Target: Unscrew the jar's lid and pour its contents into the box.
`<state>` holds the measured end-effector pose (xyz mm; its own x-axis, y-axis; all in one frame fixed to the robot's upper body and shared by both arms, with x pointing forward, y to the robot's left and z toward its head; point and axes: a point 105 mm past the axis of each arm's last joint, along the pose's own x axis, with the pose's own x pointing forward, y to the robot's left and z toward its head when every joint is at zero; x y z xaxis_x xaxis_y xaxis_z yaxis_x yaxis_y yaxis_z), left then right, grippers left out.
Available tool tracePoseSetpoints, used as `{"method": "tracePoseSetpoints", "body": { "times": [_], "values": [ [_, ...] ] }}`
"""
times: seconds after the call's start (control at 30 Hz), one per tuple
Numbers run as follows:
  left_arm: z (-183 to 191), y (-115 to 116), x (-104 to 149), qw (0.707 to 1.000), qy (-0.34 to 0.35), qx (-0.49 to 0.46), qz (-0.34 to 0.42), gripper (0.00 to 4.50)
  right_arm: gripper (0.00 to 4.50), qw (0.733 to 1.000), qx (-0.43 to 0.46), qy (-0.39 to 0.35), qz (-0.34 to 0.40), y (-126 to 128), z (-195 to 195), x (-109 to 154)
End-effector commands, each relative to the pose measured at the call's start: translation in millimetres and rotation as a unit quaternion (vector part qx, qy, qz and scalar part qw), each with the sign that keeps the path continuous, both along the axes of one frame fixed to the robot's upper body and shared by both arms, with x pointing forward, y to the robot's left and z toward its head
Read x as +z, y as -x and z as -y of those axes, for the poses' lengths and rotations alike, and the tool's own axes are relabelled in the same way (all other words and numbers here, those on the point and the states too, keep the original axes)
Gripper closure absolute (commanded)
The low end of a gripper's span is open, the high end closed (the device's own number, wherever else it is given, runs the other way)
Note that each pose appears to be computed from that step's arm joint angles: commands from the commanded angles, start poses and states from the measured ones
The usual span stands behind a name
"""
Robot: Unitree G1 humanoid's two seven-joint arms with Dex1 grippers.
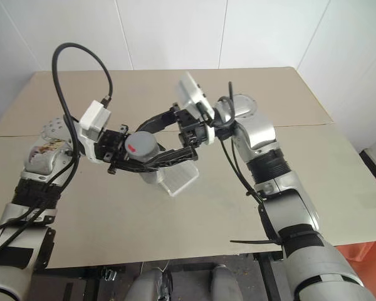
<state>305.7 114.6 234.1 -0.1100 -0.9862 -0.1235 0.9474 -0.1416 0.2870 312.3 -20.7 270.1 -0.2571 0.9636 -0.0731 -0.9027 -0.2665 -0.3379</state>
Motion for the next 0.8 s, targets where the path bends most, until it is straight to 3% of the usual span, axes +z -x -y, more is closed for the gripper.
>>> {"method": "tracePoseSetpoints", "body": {
  "times": [0.03, 0.2, 0.47, 0.8],
  "values": [
    [-7, -5, 7, 0.999, 0.022, 0.036, -0.001, 2.46, 0.02, 0.996, -0.065, -0.052, 0.032, 5, 19, 19],
    [-8, -9, 2, 0.997, 0.032, 0.061, -0.019, 2.46, 0.02, 0.985, -0.156, -0.070, 0.028, 20, 25, 17],
    [-2, -10, -1, 0.998, 0.030, 0.058, -0.026, 2.46, 0.02, 0.955, -0.287, -0.074, -0.013, 25, -16, 22],
    [-1, -10, 0, 0.998, 0.026, 0.053, -0.022, 2.46, 0.02, 0.944, -0.323, -0.045, -0.038, 15, -37, 13]
  ]
}}
